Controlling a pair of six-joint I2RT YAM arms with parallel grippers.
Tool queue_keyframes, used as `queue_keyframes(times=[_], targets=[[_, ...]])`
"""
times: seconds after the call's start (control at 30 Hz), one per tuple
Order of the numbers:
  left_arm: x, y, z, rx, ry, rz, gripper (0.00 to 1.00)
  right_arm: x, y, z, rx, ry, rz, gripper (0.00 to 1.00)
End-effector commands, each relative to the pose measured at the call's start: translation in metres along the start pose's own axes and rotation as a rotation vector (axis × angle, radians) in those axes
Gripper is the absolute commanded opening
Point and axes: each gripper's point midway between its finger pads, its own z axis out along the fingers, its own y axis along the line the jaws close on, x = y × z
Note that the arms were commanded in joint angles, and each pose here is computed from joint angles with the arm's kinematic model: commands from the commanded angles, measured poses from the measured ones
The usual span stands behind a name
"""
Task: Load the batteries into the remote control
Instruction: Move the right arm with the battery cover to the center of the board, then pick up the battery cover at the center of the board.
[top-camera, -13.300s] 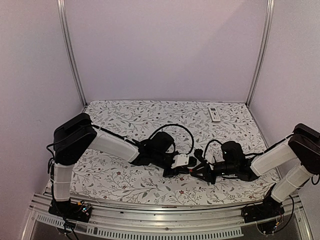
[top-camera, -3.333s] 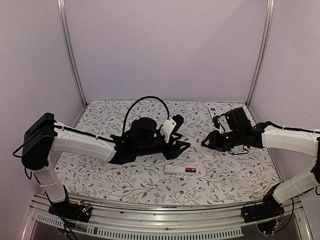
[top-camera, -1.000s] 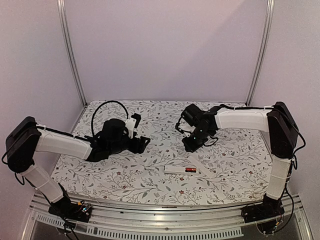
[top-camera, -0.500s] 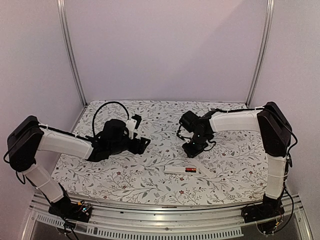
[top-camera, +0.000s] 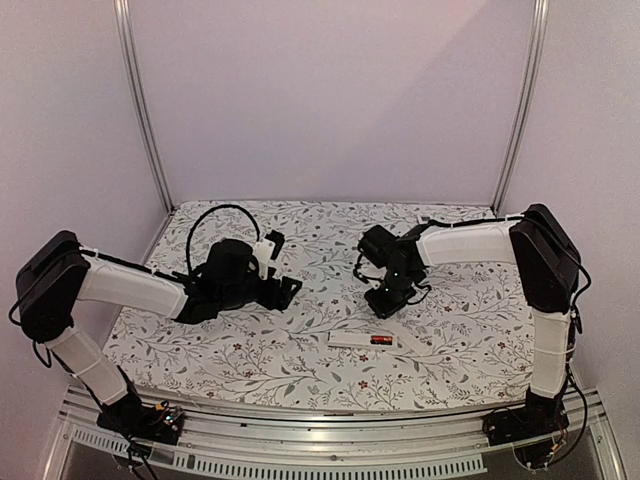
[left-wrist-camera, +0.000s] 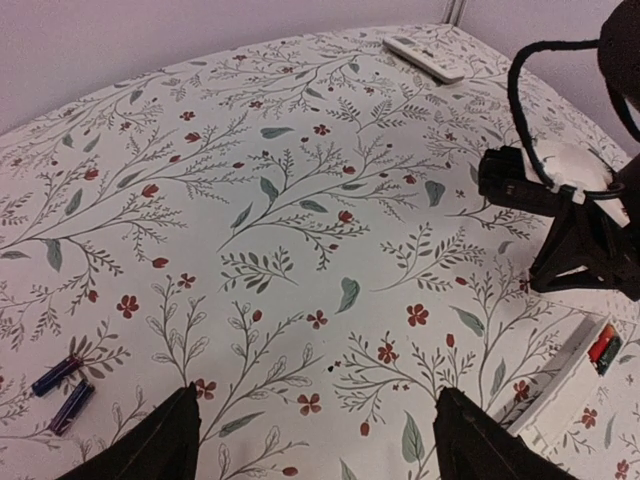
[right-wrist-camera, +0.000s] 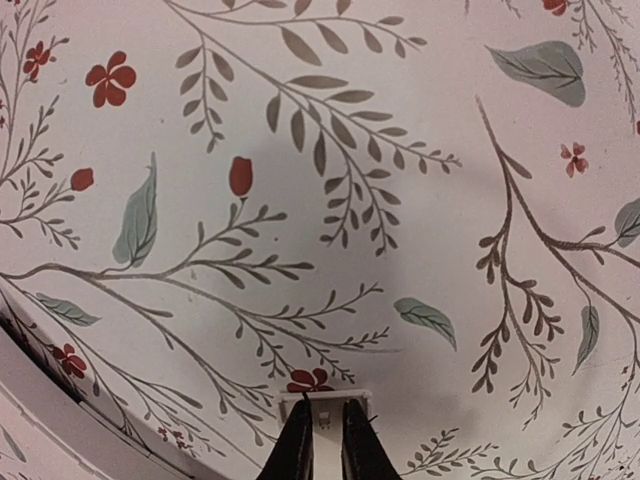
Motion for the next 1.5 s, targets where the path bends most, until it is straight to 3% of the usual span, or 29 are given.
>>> queue_keyframes(times=[0.0, 0.13, 0.23, 0.37, 0.87, 1.03, 1.23, 1.3, 1.47], targets=[[-0.007, 0.004, 0.004, -0.002, -0.017, -0.001, 0.8, 0.016, 0.0, 0.011, 0.014, 0.05, -0.003, 0.11], [-0.006, 0.005, 0.005, -0.005, -0.013, 0.003, 0.8, 0.022, 0.0, 0.015, 0.013, 0.062, -0.003, 0.1], [-0.006, 0.005, 0.004, -0.005, -0.011, 0.003, 0.8, 0.027, 0.0, 0.021, 0.012, 0.066, -0.006, 0.0], [-0.008, 0.005, 0.001, -0.008, -0.015, 0.005, 0.8, 0.021, -0.001, 0.017, 0.021, 0.049, -0.016, 0.0], [-0.031, -0.001, -0.014, 0.026, -0.078, -0.012, 0.78, -0.044, -0.024, -0.088, 0.133, -0.337, 0.043, 0.0], [-0.06, -0.035, -0.024, 0.187, -0.153, -0.08, 0.75, -0.072, -0.031, -0.142, 0.156, -0.513, 0.099, 0.0], [-0.103, -0.1, -0.027, 0.359, -0.274, -0.03, 0.83, -0.107, -0.026, -0.204, 0.095, -0.708, 0.176, 0.0], [-0.112, -0.116, -0.022, 0.403, -0.284, -0.025, 0.93, -0.119, -0.018, -0.225, 0.062, -0.776, 0.19, 0.0], [-0.125, -0.132, -0.006, 0.472, -0.301, -0.089, 0.94, -0.131, 0.004, -0.264, 0.011, -0.904, 0.201, 0.0]])
